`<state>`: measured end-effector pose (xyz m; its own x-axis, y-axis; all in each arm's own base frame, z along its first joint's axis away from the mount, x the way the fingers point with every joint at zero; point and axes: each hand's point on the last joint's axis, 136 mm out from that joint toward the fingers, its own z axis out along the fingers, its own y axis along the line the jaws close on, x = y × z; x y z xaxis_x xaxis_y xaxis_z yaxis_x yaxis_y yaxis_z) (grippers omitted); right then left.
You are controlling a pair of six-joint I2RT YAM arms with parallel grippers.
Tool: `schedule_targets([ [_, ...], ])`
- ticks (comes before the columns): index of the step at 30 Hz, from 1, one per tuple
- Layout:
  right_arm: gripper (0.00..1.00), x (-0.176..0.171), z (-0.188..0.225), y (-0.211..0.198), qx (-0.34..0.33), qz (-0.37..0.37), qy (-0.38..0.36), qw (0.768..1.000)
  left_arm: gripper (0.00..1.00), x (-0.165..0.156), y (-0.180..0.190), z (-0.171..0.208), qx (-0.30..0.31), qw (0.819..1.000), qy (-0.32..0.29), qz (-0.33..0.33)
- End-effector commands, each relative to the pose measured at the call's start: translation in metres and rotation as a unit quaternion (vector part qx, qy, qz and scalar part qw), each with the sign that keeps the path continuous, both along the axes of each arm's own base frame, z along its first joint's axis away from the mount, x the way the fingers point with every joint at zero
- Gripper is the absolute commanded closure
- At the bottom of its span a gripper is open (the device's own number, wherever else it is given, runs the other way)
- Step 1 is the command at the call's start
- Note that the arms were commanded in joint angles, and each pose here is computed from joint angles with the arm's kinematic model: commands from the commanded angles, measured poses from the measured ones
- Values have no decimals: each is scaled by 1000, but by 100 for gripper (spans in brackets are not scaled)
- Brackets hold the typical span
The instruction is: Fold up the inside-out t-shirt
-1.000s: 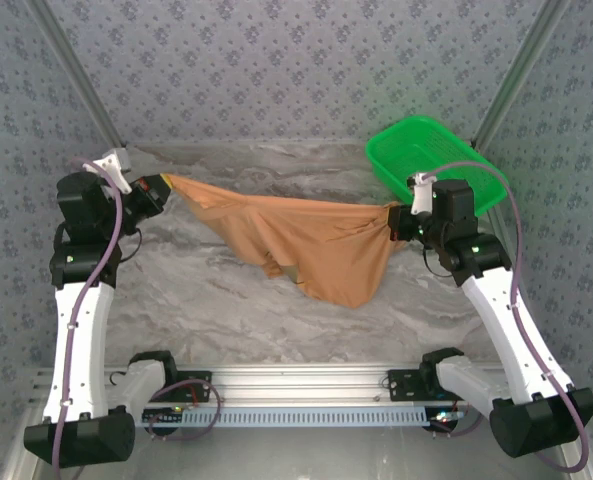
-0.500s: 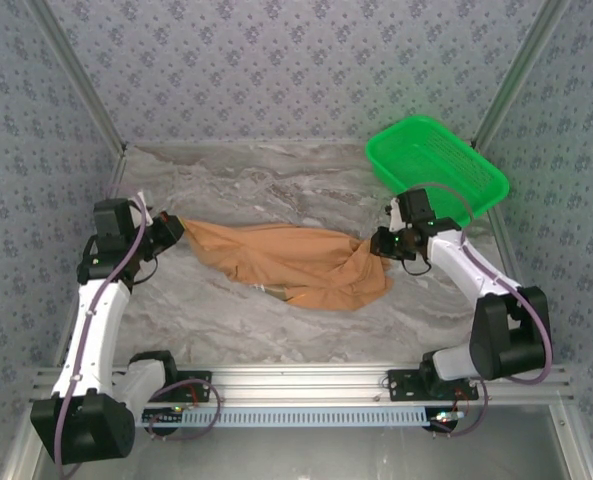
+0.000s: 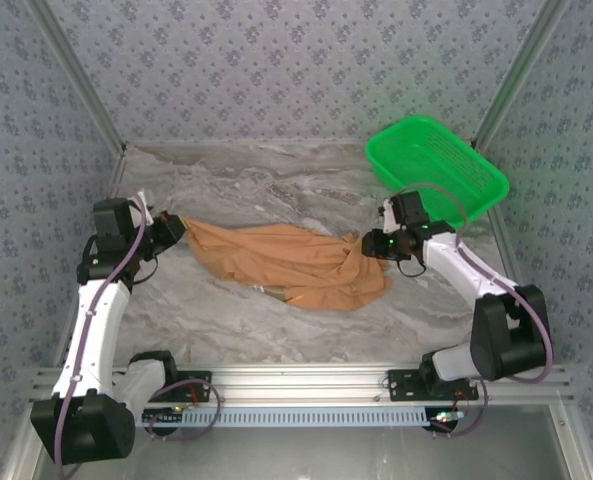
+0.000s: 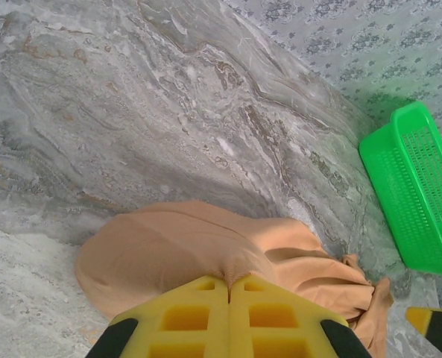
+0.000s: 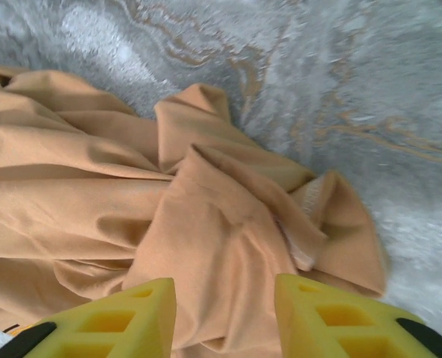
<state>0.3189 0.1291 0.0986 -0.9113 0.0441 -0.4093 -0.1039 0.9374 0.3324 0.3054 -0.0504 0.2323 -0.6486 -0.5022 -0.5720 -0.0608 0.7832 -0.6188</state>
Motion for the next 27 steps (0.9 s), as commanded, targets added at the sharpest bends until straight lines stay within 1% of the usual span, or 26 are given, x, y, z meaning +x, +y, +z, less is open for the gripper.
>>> schedule_targets([
  [1, 62, 13, 2, 9, -12, 0, -4, 1000, 100, 2, -2, 10, -5, 1000, -18, -8],
  [3, 62, 12, -8, 6, -16, -10, 11, 1000, 100, 2, -3, 11, -7, 1000, -21, -8],
  [6, 61, 20, -12, 3, -16, -24, 4, 1000, 100, 3, -4, 12, -10, 1000, -22, -11],
  [10, 60, 26, -21, 3, -24, -24, 11, 999, 100, 2, -4, 13, -11, 1000, -23, -12],
  [16, 59, 30, -38, 9, -16, -23, 24, 999, 100, 2, -4, 13, -11, 1000, -25, -13],
  [18, 63, 33, -38, 11, -10, -22, 20, 1000, 100, 3, -5, 12, -11, 1000, -24, -13],
  [23, 83, 31, -32, 10, -11, -23, 11, 1000, 100, 2, -4, 12, -9, 1000, -23, -12],
  [27, 94, 28, -23, 4, -11, -28, -2, 1000, 100, 2, -4, 12, -9, 1000, -23, -12],
])
